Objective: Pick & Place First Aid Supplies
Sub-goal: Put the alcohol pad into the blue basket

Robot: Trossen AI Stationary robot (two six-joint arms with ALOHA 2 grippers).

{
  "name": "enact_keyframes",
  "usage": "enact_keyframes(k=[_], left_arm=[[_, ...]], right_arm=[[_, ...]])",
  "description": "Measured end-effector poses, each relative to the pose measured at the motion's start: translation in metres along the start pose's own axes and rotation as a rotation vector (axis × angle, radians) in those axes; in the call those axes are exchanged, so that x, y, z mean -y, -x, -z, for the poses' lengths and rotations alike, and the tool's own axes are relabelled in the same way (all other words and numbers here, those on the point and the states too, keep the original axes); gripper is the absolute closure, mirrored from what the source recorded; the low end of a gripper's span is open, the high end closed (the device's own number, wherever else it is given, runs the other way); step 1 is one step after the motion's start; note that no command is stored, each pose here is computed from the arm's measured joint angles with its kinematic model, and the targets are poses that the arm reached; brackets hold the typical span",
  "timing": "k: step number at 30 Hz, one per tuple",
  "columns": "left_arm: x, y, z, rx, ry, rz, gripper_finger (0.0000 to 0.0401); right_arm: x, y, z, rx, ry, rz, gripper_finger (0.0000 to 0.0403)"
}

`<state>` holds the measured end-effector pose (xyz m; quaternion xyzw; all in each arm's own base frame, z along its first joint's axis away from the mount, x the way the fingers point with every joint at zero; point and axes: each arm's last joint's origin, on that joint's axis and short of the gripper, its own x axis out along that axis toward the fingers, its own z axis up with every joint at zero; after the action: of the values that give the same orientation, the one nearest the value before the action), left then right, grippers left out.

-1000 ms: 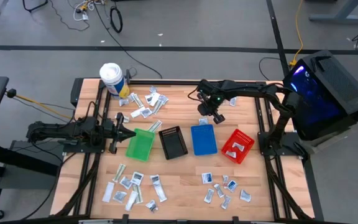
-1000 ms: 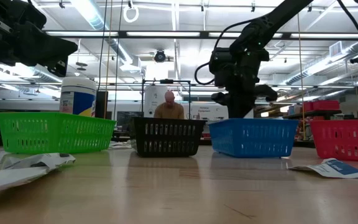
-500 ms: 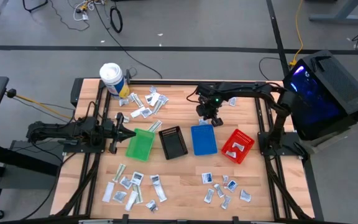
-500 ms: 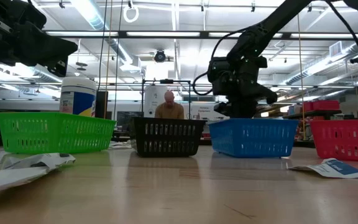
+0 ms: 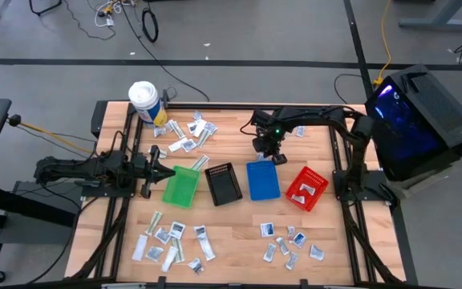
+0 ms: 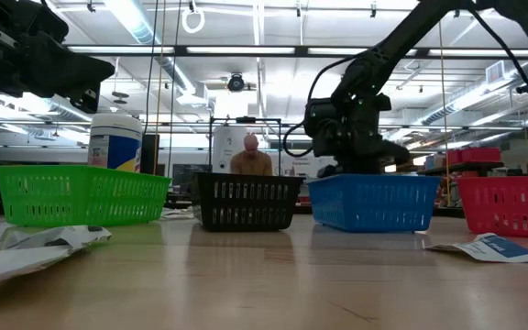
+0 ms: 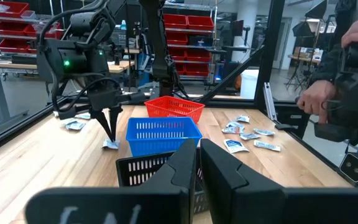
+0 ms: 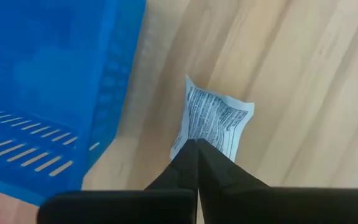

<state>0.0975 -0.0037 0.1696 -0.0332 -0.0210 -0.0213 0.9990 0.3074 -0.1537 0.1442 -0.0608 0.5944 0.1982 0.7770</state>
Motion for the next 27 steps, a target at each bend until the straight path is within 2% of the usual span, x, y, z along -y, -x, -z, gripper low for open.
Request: enact_keyframes(k=[19,27], left_arm=[[0.0,0.0,0.0,0.0,0.0,0.0,0.0369],[0.0,0.0,0.0,0.0,0.0,0.0,0.0369]], right_arm=[[0.008,0.003,0.008,-0.196,-0.043,0.195,0.0403],[0.006,0.021,0.006,-0.193,-0.032,0.28,0.0392]])
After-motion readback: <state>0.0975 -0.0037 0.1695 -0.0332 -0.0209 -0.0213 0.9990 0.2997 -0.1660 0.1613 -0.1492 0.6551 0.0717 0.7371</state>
